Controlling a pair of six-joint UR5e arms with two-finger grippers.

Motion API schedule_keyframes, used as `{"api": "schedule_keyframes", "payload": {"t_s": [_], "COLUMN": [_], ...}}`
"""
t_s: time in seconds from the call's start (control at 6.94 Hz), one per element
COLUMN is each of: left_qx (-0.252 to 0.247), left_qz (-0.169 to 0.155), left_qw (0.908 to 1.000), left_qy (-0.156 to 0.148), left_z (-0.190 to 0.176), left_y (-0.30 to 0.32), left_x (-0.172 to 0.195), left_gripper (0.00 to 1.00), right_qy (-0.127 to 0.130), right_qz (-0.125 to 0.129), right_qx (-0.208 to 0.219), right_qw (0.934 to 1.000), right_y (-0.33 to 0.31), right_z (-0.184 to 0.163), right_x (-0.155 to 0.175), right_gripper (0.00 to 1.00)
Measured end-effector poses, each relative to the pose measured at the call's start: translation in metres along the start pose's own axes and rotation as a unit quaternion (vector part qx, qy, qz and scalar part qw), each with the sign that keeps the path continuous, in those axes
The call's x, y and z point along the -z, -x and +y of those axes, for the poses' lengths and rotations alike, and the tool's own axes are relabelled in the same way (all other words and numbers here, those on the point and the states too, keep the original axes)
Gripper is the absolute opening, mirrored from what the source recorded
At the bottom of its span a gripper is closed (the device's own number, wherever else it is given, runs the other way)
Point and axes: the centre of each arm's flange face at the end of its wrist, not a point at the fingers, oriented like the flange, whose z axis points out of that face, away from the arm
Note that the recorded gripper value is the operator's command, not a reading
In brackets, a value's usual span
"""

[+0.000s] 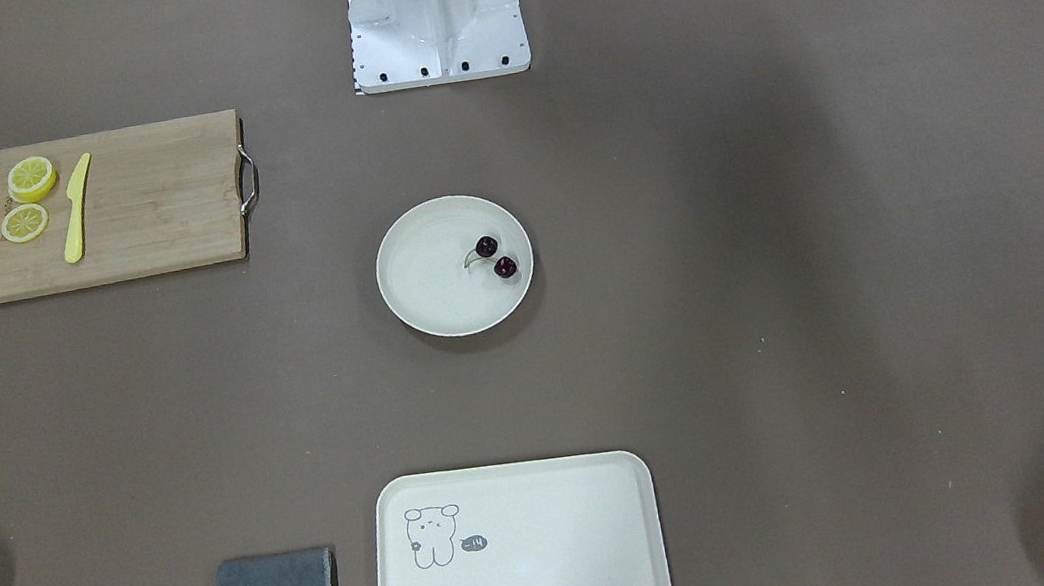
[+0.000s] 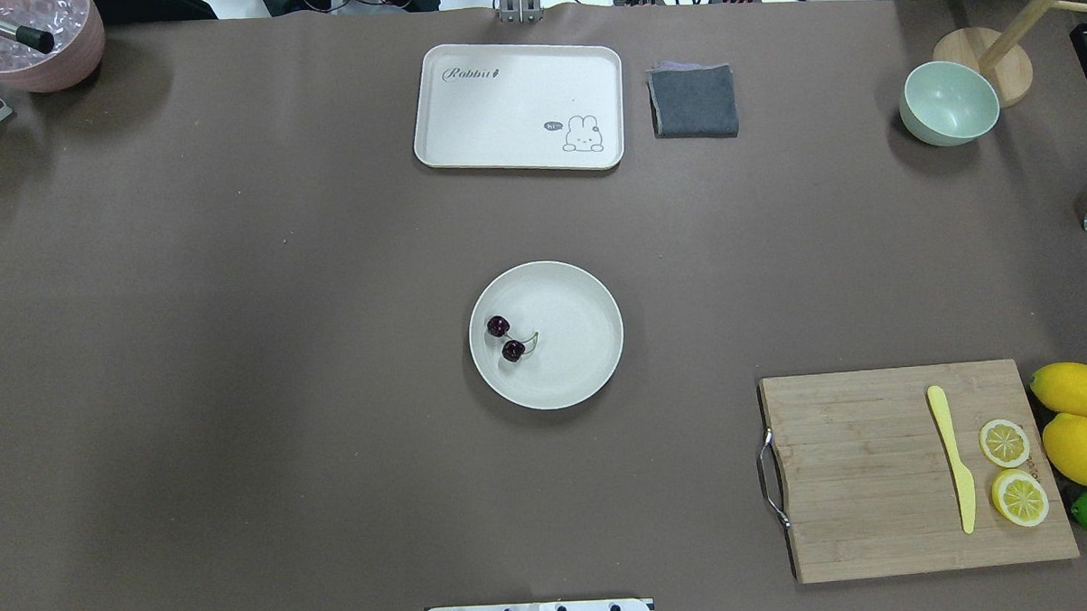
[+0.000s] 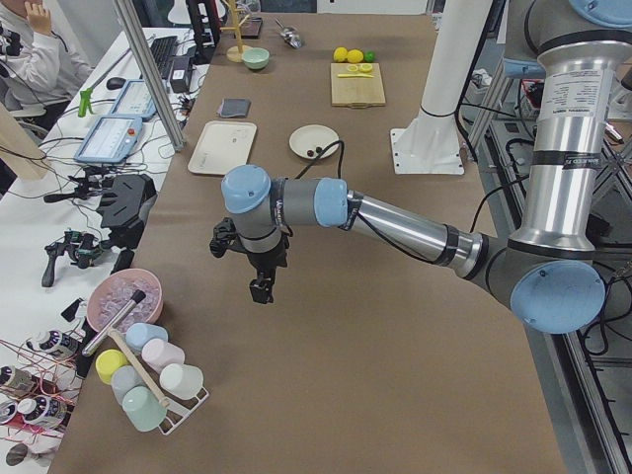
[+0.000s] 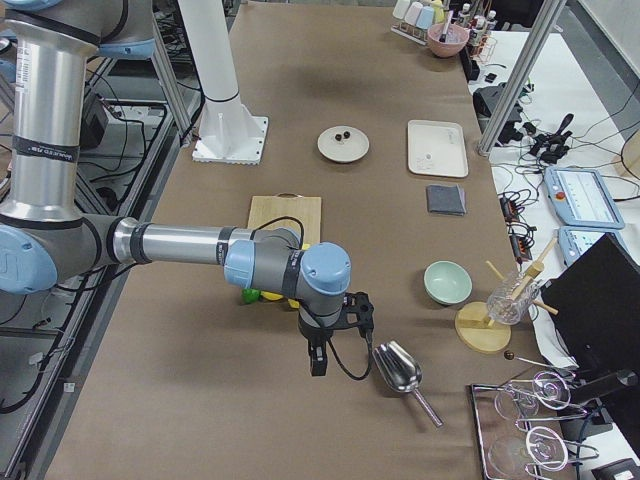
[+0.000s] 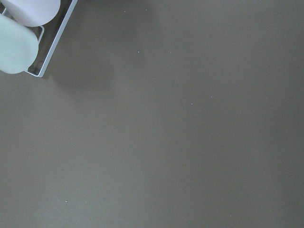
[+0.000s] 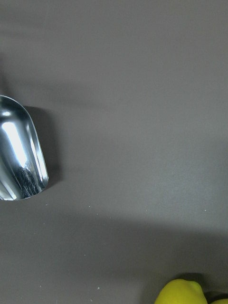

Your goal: Place red cherry on plate

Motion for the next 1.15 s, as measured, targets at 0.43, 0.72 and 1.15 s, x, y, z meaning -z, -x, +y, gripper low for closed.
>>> {"api": "schedule_keyframes", "payload": {"t_s": [0.43, 0.72, 1.15], "left_qx": [-0.001, -0.003, -0.007], "left_qz": [0.000, 0.000, 0.000], "left_qw": [1.0000, 1.0000, 1.0000], "left_qy": [0.001, 0.002, 0.003], "left_z": [-0.0004, -0.0013, -0.0027], "left_y": [-0.0008, -0.0024, -0.0053], "left_x": [-0.0008, -0.0025, -0.0037], "left_gripper": [0.98, 0.98, 0.98], "right_qy": [-0.003, -0.005, -0.006], "right_qz": [0.003, 0.001, -0.001], "right_qx": [0.001, 0.003, 0.005], "right_qw": [1.0000, 1.0000, 1.0000], "right_y": [0.0017, 0.0030, 0.0036], "right_z": [-0.0013, -0.0014, -0.0017], "right_x": [0.0031, 0.0043, 0.0046], "right_gripper": [1.00, 1.00, 1.00]}}
